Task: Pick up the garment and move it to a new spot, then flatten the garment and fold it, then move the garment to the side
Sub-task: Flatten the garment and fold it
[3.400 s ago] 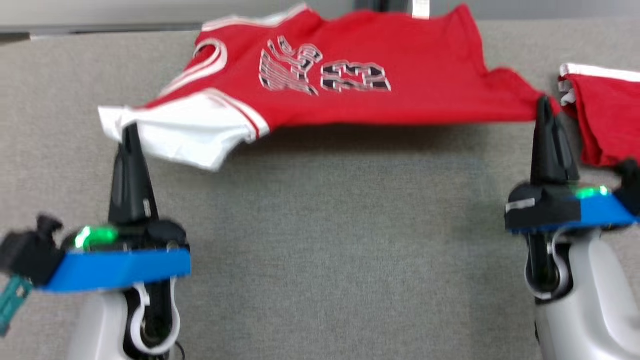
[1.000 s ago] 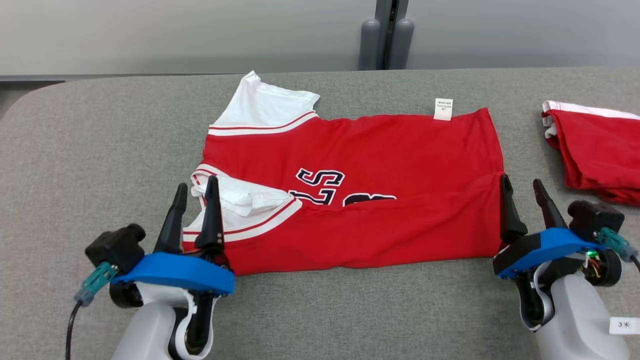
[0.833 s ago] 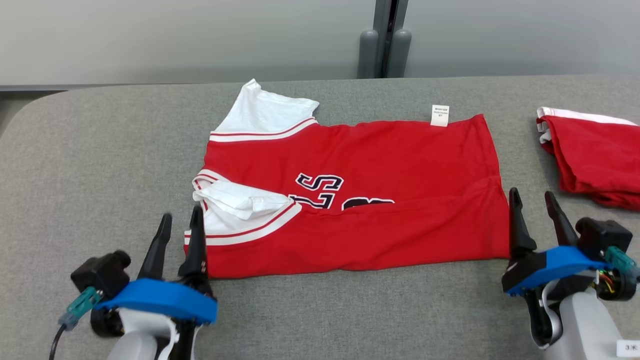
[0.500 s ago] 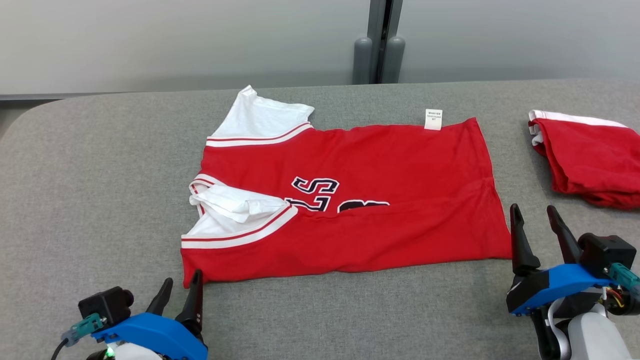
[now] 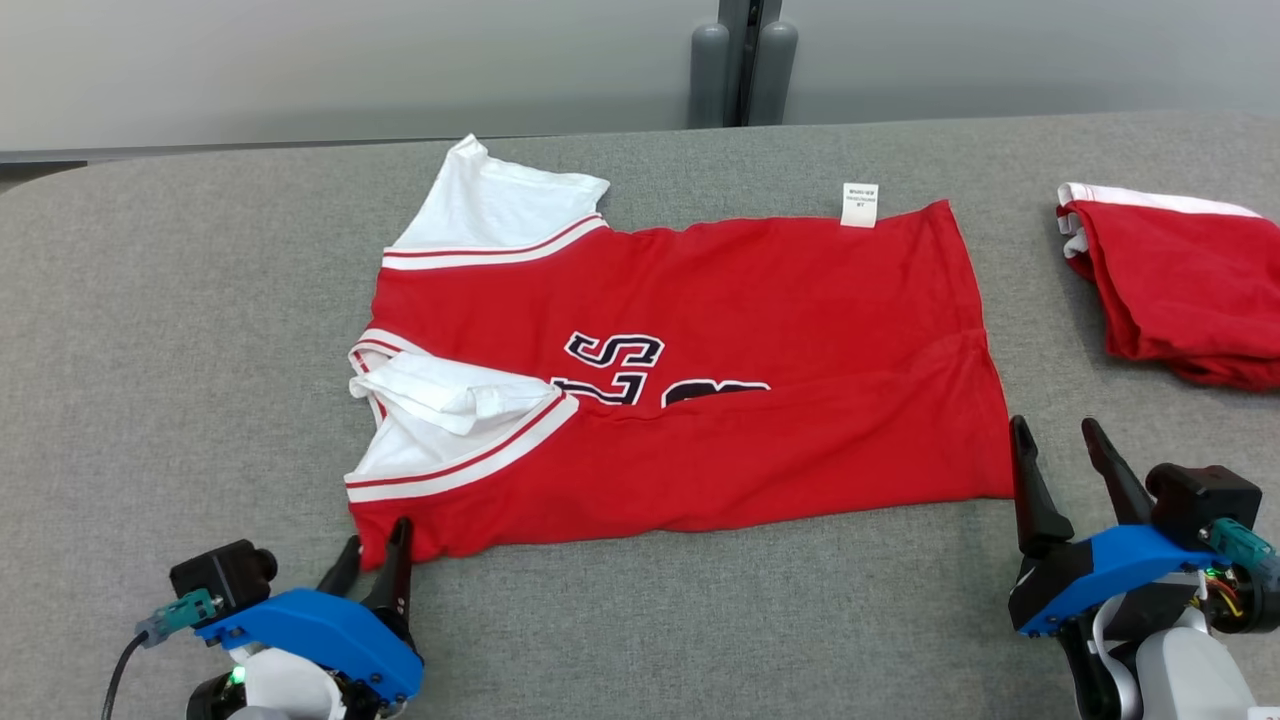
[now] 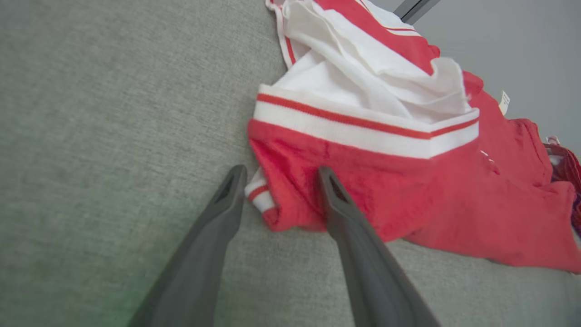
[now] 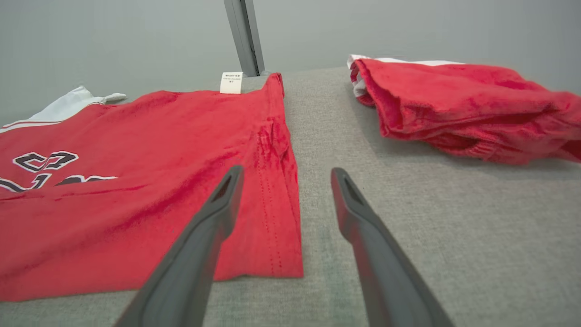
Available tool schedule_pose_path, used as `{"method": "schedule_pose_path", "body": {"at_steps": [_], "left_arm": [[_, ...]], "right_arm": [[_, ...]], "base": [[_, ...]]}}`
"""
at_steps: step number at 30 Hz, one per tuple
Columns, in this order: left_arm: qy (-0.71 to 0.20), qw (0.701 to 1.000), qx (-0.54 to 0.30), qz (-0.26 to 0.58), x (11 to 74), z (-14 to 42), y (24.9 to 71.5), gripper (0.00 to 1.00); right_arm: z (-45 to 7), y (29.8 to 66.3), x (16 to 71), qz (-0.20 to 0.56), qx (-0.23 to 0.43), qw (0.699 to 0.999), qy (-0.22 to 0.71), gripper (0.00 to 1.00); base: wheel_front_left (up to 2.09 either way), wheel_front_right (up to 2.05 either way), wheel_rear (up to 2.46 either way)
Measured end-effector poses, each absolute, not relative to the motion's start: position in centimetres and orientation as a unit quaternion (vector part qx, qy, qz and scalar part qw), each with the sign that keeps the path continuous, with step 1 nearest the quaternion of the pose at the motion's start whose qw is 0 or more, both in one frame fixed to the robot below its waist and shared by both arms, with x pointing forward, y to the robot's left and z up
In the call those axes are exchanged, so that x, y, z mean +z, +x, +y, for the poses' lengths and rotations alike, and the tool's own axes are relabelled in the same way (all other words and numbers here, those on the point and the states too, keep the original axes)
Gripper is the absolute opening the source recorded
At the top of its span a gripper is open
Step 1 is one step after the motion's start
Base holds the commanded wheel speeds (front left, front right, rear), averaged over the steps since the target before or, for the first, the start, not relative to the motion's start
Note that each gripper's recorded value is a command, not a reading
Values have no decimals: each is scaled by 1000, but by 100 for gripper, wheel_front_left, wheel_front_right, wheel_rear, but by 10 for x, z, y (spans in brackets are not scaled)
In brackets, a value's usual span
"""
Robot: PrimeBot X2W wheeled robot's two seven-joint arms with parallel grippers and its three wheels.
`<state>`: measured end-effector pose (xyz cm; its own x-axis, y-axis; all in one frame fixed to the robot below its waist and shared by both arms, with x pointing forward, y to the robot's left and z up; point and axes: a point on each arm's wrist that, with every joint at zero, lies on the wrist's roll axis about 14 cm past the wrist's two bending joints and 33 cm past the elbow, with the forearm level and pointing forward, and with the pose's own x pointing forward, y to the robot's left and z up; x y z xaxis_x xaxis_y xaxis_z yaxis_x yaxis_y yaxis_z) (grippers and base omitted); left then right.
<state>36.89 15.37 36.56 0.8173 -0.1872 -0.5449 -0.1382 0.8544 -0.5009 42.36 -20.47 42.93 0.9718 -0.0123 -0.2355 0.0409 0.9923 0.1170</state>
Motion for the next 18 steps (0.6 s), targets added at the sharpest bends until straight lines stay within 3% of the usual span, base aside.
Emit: {"method": "schedule_pose_path", "body": {"at_steps": [1,2,14,15,17,18], "left_arm": [[-271,913,-19,303,365,151,369,34],[-272,913,-22,304,365,149,369,0],[-274,929,-17,248,385,158,379,0],[-274,930,-16,244,386,159,379,0],[-274,932,-17,235,390,160,380,0],[-275,934,-16,229,392,160,381,0]], "right_arm": [[-205,423,426,124,-15,990,63,100],[-205,422,423,129,-16,989,64,100],[-192,416,378,215,-9,972,93,100],[-190,416,375,221,-8,970,97,48],[-186,420,374,221,-8,969,111,24],[-185,421,374,221,-9,968,122,4]], "base": [[0,0,0],[0,0,0],[0,0,0],[0,0,0],[0,0,0],[0,0,0]]}}
